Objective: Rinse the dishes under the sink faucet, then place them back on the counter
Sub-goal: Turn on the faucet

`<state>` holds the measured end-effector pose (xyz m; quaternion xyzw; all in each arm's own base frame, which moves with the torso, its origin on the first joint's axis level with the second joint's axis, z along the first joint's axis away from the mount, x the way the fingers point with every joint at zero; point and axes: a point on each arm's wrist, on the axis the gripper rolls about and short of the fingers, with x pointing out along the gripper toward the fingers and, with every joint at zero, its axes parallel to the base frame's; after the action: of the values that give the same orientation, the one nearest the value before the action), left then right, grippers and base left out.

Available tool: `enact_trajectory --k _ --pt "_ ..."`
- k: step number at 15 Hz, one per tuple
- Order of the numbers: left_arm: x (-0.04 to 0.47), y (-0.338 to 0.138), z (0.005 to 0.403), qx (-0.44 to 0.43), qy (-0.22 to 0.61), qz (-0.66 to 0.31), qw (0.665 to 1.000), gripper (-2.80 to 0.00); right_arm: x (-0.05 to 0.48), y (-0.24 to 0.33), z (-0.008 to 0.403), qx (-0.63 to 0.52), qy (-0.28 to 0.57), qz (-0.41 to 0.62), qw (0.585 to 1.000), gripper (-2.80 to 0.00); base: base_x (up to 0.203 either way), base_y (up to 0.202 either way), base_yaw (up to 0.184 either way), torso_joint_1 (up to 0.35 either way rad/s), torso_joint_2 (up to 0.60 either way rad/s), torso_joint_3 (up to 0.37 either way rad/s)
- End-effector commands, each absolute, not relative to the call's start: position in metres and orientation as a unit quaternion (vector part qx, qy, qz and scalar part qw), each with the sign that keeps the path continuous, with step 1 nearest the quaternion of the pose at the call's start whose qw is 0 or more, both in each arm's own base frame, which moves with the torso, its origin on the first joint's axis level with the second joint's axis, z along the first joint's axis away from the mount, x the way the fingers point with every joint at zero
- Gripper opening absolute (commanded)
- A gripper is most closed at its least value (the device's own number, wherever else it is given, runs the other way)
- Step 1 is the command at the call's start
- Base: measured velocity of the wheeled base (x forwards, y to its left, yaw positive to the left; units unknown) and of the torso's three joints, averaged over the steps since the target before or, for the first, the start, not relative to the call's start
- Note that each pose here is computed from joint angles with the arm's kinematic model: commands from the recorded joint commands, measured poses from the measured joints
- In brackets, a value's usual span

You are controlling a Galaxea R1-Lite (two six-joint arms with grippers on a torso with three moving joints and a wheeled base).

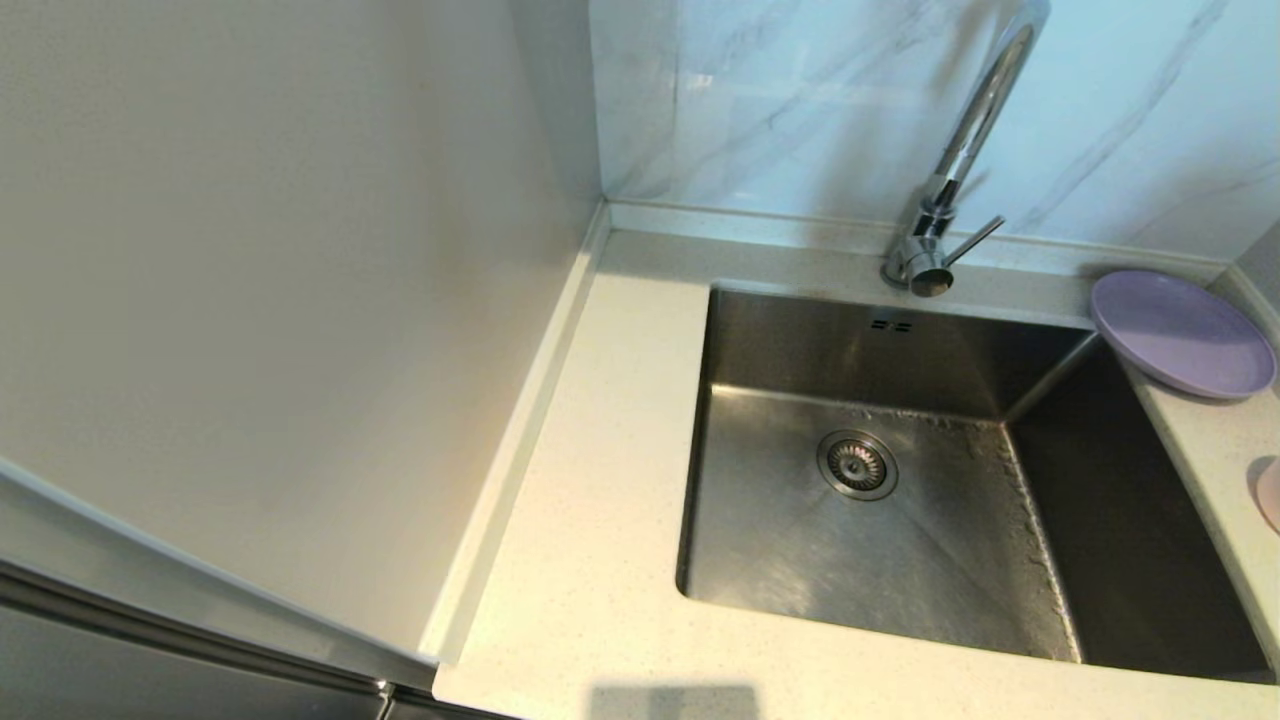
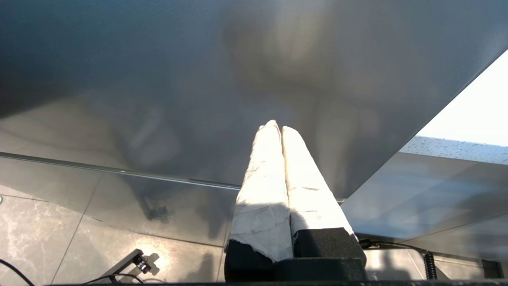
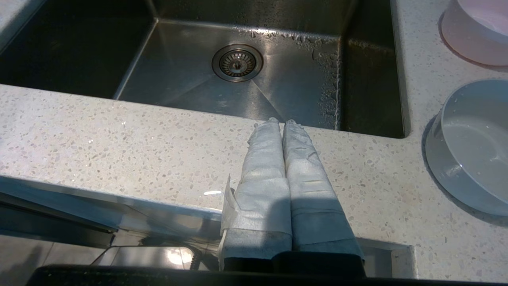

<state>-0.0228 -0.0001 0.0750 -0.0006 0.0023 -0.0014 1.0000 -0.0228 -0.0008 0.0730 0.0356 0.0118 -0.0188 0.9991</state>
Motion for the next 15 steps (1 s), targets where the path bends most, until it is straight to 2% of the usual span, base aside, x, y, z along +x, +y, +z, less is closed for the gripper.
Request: enact_trajectory --k 1,15 --pt "-0.0228 -0.0001 0.0750 -0.001 0.002 -0.002 1.000 -2.80 -0.0221 -0.0008 0.0704 0.036 0.017 -0.019 0.999 -2.80 0.000 0.000 0.000 0.000 0.00 0.000" --pt "-0.0228 -0.0001 0.0750 -0.001 0.002 -0.002 1.000 -2.80 -0.0221 -0.0008 0.0704 0.036 0.017 -0.019 0.999 -2.80 0.000 0.000 0.000 0.000 0.00 0.000"
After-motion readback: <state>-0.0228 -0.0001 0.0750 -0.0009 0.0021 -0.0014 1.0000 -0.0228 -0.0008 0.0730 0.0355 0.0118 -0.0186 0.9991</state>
